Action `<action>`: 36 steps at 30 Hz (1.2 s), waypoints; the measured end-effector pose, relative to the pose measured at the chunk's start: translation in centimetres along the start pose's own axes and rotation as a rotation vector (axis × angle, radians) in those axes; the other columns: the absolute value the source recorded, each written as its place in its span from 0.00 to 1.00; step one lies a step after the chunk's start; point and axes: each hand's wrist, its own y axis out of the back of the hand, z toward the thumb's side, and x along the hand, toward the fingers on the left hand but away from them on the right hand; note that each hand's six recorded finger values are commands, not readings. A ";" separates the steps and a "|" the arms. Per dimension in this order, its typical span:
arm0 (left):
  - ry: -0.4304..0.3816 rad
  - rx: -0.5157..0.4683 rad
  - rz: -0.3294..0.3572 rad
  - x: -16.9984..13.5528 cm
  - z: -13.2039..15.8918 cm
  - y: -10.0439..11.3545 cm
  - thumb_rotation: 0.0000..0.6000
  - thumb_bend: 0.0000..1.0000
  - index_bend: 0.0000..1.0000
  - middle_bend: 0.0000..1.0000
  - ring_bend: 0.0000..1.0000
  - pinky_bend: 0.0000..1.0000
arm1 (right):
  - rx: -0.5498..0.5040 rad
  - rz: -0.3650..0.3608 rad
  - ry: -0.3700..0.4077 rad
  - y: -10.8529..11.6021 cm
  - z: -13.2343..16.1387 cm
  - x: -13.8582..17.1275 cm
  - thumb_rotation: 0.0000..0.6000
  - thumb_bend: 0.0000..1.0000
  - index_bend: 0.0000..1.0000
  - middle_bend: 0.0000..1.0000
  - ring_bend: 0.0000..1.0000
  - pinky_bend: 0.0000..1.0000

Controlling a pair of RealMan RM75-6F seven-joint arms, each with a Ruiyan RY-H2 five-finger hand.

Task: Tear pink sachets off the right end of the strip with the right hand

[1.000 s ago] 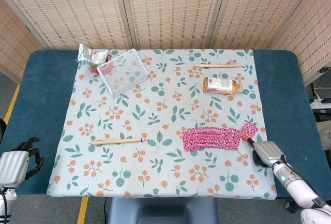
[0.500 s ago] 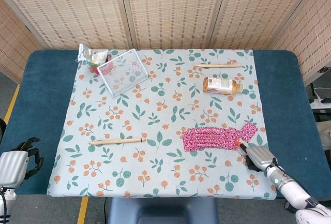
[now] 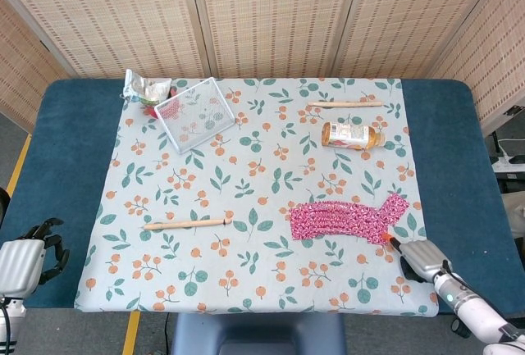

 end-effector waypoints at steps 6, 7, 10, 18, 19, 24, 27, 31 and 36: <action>-0.003 0.000 0.000 0.0 0.1 0.0 1.00 0.40 0.03 0.27 0.36 0.60 | 0.038 0.043 -0.016 -1.4 -1.0 1.3 1.00 0.98 0.12 0.88 0.79 0.67; -0.003 0.000 0.001 0.0 0.1 0.0 1.00 0.40 0.03 0.27 0.36 0.60 | 0.044 0.050 -0.017 -1.6 -1.1 1.5 1.00 0.98 0.12 0.88 0.79 0.67; -0.002 -0.001 0.000 0.0 0.1 0.0 1.00 0.40 0.03 0.27 0.36 0.60 | 0.060 0.070 -0.015 -2.2 -1.2 2.2 1.00 0.98 0.14 0.88 0.79 0.67; 0.000 -0.002 0.001 0.0 0.0 0.1 1.00 0.40 0.03 0.27 0.36 0.60 | 0.070 0.064 0.013 -2.3 -0.8 3.4 1.00 0.97 0.17 0.88 0.79 0.67; 0.001 -0.002 0.000 0.0 0.0 0.0 1.00 0.40 0.03 0.27 0.36 0.60 | 0.071 0.066 0.012 -2.3 -0.9 3.5 1.00 0.97 0.17 0.88 0.79 0.67; 0.003 -0.005 0.001 0.0 0.0 0.1 1.00 0.40 0.03 0.27 0.36 0.60 | 0.083 0.092 0.006 -2.5 -1.2 4.4 1.00 0.97 0.22 0.88 0.79 0.67; 0.002 -0.005 0.001 0.0 0.0 0.1 1.00 0.40 0.03 0.27 0.36 0.60 | 0.090 0.111 0.000 -2.5 -1.4 5.1 1.00 0.98 0.24 0.88 0.79 0.67; 0.003 -0.004 -0.002 0.1 0.0 0.0 1.00 0.40 0.03 0.27 0.36 0.60 | 0.087 0.100 0.000 -2.0 -1.3 5.7 1.00 0.97 0.24 0.88 0.79 0.67; 0.002 -0.002 -0.003 0.1 0.0 0.0 1.00 0.40 0.03 0.27 0.36 0.60 | 0.042 0.005 0.025 -0.5 -0.6 6.4 1.00 0.75 0.14 0.88 0.79 0.67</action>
